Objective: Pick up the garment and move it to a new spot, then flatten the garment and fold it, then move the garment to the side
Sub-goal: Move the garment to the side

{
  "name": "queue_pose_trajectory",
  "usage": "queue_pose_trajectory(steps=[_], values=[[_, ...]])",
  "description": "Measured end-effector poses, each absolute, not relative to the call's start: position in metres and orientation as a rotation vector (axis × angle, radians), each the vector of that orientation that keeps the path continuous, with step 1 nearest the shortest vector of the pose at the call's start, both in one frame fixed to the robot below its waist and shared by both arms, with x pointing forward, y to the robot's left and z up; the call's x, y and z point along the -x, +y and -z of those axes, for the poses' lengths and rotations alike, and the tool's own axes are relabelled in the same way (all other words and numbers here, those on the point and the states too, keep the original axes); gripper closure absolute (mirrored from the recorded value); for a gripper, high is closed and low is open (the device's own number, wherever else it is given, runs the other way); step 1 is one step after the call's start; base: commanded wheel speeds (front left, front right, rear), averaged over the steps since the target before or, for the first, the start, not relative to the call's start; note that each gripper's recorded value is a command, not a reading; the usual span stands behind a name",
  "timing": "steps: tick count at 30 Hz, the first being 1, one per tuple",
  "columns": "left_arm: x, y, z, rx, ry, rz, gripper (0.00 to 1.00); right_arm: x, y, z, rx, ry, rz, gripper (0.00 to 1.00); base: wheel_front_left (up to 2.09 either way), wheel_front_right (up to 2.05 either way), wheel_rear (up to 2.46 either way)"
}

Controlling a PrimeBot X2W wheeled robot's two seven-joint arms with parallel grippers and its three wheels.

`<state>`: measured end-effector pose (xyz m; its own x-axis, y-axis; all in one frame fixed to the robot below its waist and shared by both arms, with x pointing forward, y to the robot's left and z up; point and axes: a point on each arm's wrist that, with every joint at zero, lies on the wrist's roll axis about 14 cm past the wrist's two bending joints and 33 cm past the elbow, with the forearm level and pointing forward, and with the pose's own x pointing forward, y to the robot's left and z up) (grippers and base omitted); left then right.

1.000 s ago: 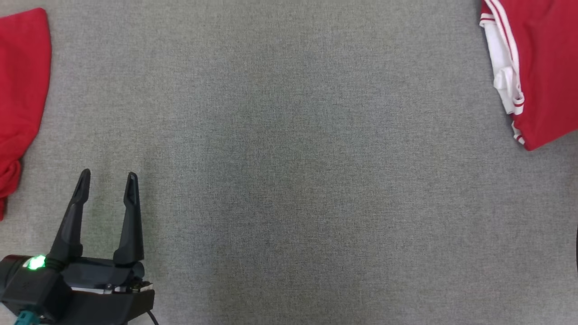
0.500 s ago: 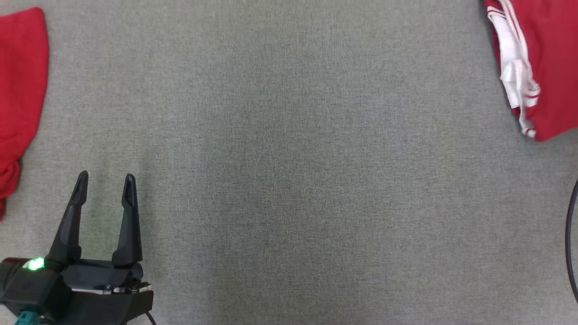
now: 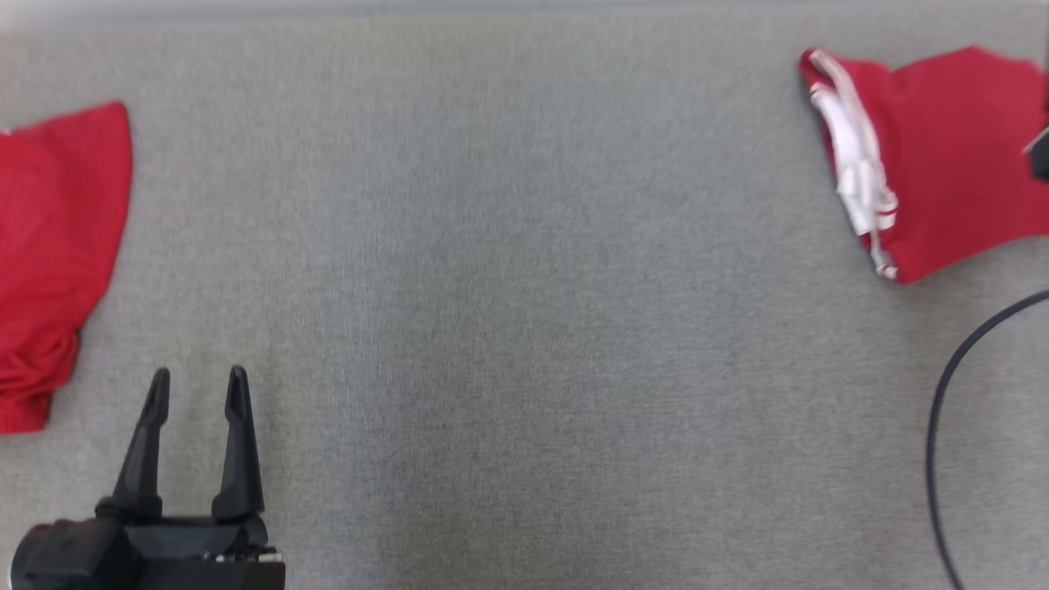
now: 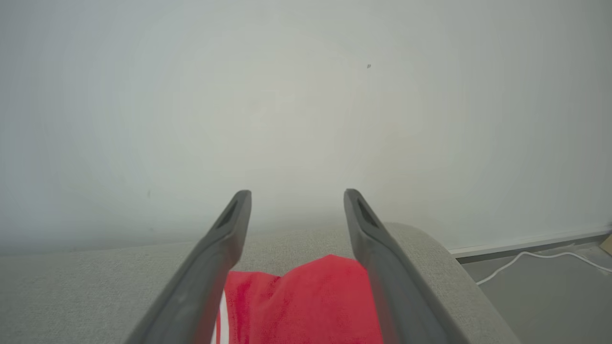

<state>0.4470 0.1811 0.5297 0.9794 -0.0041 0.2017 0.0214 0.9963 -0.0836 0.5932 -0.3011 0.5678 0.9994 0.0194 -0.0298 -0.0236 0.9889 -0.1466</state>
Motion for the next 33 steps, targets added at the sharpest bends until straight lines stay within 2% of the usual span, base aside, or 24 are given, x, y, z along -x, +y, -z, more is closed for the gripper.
queue_pose_trajectory(steps=[7,25,33], values=[[-0.428,0.184,-0.541,0.101,-0.218,-0.007,0.00,-0.559,-0.272,-0.602,0.020,-0.107,-0.086,0.00,0.00,0.00,0.00],[-0.375,0.188,-0.573,0.105,-0.287,-0.032,0.00,-0.447,-0.187,-0.583,-0.040,-0.168,-0.263,0.00,0.00,0.00,0.00],[-0.365,0.193,-0.577,0.108,-0.300,-0.053,0.00,-0.414,-0.165,-0.573,-0.029,-0.184,-0.293,0.00,0.00,0.00,0.00]])
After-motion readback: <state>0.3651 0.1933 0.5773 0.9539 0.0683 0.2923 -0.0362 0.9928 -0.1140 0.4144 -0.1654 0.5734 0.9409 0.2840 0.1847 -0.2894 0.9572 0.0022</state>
